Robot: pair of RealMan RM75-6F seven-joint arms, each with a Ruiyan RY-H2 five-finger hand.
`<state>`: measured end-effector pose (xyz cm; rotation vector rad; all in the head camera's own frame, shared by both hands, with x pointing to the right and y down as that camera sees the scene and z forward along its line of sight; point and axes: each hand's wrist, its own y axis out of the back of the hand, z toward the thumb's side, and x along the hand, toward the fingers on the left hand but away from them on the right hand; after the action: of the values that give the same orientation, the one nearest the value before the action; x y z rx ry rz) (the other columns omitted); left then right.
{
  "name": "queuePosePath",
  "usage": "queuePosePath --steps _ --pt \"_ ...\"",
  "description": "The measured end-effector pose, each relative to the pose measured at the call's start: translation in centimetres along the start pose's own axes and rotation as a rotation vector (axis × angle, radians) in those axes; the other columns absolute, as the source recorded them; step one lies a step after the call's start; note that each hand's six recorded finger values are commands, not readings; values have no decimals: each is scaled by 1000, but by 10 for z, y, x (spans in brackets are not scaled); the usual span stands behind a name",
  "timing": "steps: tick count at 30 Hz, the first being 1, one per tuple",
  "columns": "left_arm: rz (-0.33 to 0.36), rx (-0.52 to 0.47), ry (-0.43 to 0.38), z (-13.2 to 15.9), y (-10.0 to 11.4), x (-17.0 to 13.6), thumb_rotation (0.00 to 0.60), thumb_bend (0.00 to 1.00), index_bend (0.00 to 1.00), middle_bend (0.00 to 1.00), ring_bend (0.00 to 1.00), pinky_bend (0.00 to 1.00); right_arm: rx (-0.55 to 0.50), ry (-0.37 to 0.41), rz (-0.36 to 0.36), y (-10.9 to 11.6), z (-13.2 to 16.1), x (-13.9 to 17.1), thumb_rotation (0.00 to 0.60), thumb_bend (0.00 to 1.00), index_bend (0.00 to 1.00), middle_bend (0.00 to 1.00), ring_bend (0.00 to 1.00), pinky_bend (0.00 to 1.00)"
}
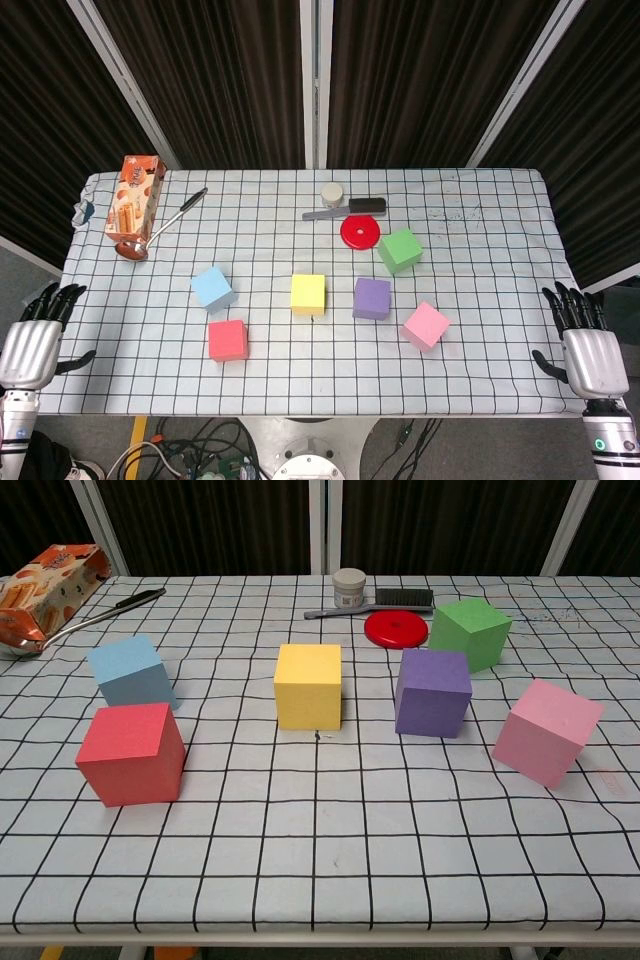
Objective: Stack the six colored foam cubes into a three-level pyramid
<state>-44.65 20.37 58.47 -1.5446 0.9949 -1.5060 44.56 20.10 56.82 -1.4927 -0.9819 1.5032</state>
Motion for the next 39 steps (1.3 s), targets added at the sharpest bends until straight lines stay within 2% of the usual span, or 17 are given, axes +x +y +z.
queuePosePath --steps 12,16,20,24,27,35,39 --pt "-1 -5 5 -3 -1 0 600 0 111 113 62 191 -9 29 4 2 10 -10 600 141 0 0 0 0" --pt "-15 -9 6 -4 -5 1 600 0 111 113 63 191 -68 45 23 4 23 -16 600 167 0 13 0 0" --pt "-43 -10 0 -5 -10 1 600 0 111 113 62 190 -93 101 77 2 48 -28 600 171 0 42 0 0" --pt "-65 -16 5 -8 -15 1 600 0 111 113 62 190 -45 160 79 2 75 -43 600 172 0 56 0 0" --pt "-67 -19 8 -13 -14 0 600 0 111 113 62 190 -22 219 91 -3 107 -59 600 172 0 74 0 0" --pt "-92 -35 55 -31 -18 -5 600 0 111 113 62 191 -60 296 219 -39 176 -92 600 147 0 88 0 0" --pt "-96 -43 67 -39 -19 -6 600 0 111 113 62 191 -57 311 239 -54 202 -102 600 148 0 113 0 0"
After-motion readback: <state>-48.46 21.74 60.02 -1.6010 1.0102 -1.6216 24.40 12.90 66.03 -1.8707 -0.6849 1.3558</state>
